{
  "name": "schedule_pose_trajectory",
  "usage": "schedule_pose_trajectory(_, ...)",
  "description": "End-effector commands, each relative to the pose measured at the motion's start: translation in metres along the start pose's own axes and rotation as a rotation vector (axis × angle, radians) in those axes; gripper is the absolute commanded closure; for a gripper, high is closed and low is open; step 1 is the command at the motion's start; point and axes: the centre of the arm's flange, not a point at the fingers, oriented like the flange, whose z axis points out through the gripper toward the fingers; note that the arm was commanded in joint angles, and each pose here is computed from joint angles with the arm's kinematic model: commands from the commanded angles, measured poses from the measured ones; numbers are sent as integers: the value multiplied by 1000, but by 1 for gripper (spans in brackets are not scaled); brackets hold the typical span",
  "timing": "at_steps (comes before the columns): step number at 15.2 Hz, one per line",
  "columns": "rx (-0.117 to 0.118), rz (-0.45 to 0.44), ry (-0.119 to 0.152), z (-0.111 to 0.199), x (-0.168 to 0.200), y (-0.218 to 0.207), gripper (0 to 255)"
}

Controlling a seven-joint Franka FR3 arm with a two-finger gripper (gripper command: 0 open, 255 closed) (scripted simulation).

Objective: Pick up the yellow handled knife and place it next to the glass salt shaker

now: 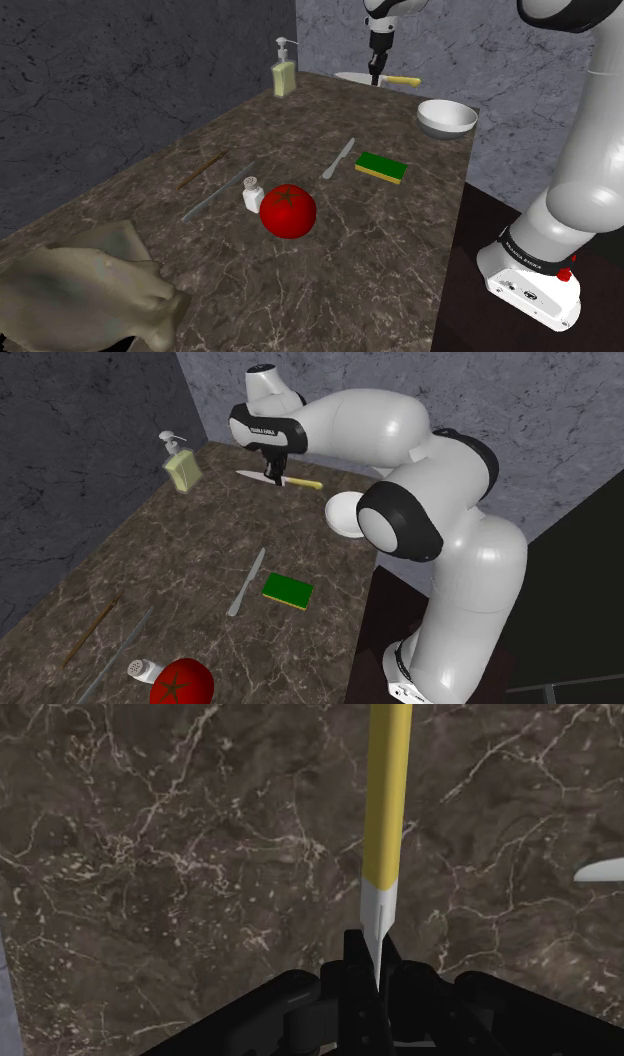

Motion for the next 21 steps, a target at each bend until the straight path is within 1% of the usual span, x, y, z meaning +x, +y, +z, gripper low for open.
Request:
schedule_pose_trajectory(1,0,0,-1,-10,0,0,255)
schedule_pose_trajectory(7,0,0,-1,-42,-1,0,255)
schedule_pose_trajectory(8,0,0,-1,-43,-1,0,255)
schedule_pose_trajectory(21,0,0,-1,-42,-35,-168,255)
